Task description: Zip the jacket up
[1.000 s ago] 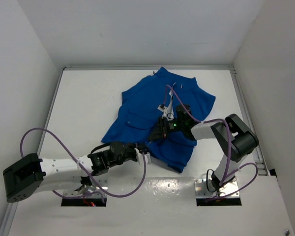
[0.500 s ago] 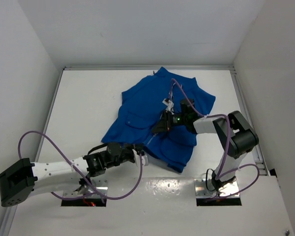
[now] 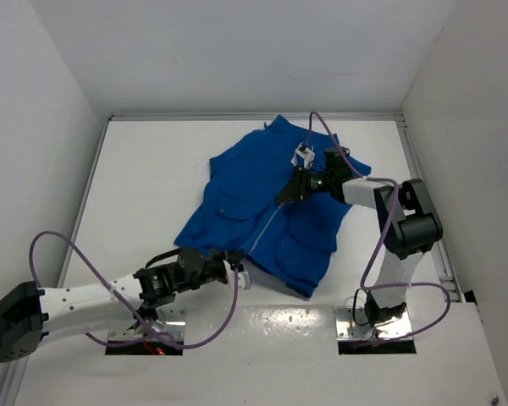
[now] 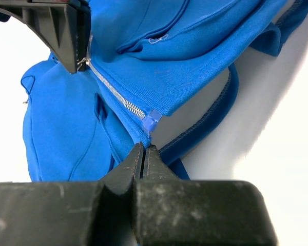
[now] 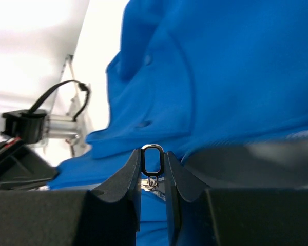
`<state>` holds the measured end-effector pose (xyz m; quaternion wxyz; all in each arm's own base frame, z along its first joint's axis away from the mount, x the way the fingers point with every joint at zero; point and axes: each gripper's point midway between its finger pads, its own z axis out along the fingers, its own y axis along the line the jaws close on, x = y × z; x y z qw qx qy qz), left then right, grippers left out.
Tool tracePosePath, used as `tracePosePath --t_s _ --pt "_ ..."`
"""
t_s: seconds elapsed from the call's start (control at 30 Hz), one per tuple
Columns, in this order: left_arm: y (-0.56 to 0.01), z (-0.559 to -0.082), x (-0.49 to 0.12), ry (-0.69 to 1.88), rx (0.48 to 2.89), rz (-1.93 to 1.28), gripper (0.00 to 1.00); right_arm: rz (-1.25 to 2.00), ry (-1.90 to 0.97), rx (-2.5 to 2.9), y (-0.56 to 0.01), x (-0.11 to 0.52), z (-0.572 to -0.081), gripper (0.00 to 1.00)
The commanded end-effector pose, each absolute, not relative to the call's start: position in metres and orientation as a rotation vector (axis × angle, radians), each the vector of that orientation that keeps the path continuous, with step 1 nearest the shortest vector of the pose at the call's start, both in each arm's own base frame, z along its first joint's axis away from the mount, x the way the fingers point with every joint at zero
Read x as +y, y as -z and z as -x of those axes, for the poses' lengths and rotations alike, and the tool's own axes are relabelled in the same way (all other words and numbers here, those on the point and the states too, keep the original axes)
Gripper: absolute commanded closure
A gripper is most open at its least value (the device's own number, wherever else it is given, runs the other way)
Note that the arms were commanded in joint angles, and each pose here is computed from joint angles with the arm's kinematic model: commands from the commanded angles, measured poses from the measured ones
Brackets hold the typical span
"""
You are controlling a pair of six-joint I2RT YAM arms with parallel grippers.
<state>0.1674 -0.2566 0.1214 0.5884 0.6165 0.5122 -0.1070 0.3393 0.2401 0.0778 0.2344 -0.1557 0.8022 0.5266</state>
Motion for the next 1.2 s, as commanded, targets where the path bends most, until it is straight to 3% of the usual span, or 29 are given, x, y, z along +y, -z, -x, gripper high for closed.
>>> tracePosePath --t_s 0.0,0.83,1.17 --pt "-0.126 -0.154 -0.259 0.294 1.143 -1.462 1.00 0.501 -1.291 2.123 -0.084 0.224 -0.380 1.00" --pt "-0.132 -0.122 -0.237 0.321 1.002 -1.588 1.00 0.395 -0.834 1.993 -0.103 0.134 -0.558 1.00" --pt "-0.135 -0.118 -0.228 0.309 0.985 -1.619 1.00 0.363 -0.616 1.963 -0.105 0.086 -0.602 1.00"
